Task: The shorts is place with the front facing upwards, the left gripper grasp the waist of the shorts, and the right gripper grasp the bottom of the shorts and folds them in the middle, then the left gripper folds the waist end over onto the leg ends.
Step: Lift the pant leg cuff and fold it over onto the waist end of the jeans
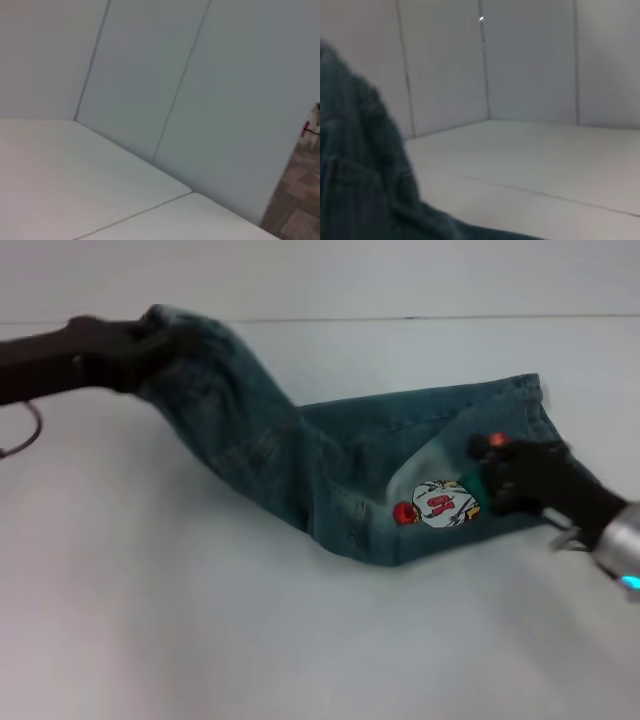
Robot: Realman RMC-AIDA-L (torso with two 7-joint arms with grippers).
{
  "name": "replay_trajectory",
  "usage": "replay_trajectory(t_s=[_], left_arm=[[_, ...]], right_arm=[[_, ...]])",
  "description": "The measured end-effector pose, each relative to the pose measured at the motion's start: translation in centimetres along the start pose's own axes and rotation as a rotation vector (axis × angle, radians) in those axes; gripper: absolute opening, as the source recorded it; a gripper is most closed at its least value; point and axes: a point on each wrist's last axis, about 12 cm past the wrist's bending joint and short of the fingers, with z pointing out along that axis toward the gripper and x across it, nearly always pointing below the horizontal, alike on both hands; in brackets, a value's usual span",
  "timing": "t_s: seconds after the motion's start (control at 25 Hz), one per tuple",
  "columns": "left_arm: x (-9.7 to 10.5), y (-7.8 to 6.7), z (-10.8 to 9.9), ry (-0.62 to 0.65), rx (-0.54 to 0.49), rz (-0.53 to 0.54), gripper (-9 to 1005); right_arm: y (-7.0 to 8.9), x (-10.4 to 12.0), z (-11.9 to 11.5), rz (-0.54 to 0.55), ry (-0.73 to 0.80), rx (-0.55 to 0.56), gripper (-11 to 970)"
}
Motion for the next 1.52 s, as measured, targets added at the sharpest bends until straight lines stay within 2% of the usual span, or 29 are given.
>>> replay_trajectory(t_s=[0.16,0.48,0.8,1.04,1.16,1.28,1.44,1.52], left_arm=[[-2.0,-0.7,2.0,0.019,0.054,0.027,38],[-4.3,-2.2,5.8,0.090,0.113,0.091,38],[-5.3,-3.4,7.4,0.107,0.136,0.111,38],[-5.4,-3.8,8.2,0.122,0.143,0.122,40],[-5.4,-3.8,8.4,0.124,0.140,0.126,41],[-5.3,-3.9,8.7,0.130,0.135,0.128,42],[-5.1,-4.1,9.4,0.142,0.143,0.131,43],[-4.9,-4.4,10.0,0.151,0.146,0.135,44]], right_arm=[[2.0,0.4,2.3,-0.043,0.046,-0.045,-4],[5.8,0.6,5.8,-0.122,0.145,-0.200,0],[7.9,-0.3,8.1,-0.183,0.178,-0.310,-1],[8.8,-0.8,8.9,-0.207,0.185,-0.351,0],[8.8,-0.8,8.9,-0.205,0.185,-0.354,0],[8.2,-0.5,7.5,-0.179,0.141,-0.342,-1],[5.6,0.3,4.0,-0.140,0.070,-0.275,-1],[4.0,0.7,1.4,-0.122,0.038,-0.224,-1]])
